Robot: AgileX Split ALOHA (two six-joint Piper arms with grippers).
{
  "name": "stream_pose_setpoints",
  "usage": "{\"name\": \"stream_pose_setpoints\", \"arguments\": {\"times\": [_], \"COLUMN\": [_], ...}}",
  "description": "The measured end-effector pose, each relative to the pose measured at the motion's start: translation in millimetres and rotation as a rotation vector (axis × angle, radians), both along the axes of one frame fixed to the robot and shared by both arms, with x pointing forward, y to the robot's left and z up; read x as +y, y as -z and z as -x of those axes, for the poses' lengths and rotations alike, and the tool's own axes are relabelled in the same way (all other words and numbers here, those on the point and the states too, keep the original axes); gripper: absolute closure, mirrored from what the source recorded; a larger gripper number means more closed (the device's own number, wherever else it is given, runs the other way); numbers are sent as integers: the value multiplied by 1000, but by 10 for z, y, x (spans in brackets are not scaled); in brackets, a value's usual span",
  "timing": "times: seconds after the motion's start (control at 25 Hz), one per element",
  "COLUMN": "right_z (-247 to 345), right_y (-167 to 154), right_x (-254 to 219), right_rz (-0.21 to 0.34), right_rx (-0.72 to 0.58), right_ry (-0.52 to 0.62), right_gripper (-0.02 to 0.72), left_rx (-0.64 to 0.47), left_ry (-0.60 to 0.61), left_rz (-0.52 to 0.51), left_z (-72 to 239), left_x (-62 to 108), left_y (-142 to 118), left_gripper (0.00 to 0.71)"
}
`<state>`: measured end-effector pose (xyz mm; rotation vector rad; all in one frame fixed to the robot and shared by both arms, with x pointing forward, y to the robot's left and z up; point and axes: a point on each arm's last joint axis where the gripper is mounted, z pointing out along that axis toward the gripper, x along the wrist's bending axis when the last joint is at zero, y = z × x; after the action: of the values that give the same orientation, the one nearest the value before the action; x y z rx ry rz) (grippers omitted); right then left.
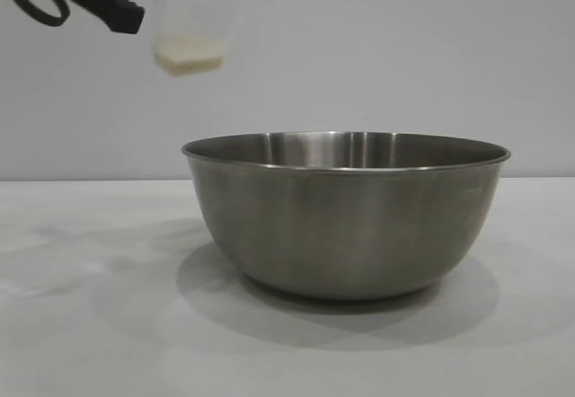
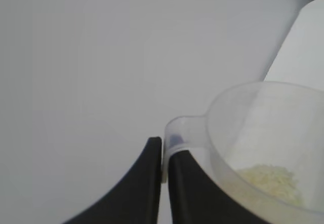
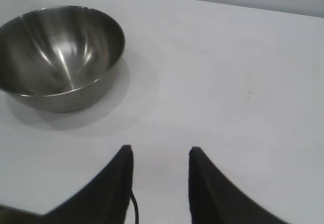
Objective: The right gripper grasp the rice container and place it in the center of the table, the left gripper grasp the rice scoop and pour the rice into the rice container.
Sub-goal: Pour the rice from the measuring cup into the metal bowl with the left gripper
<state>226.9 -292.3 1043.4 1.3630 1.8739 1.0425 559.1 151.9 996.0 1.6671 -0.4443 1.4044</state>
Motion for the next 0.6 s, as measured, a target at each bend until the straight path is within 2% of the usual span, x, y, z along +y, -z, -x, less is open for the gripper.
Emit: {"name": "stream_pose_setpoints", "arguments": {"times": [0.24,0.4,0.6], "right_z": [0,0,0], "right_y": [0,0,0], "right_x": [0,0,0], "right_rz": [0,0,0], "right_rx": [0,0,0], "right_ry": [0,0,0], "right_gripper": [484,484,484], "left_rx": [-206,-313,-397], "left_ry": [45,59,127], "left_rz": [-205,-335,-448], "left_z": [94,124,170], "left_x": [-250,-316,-349], "left_y": [68,111,165], "left_gripper": [710,710,710]}}
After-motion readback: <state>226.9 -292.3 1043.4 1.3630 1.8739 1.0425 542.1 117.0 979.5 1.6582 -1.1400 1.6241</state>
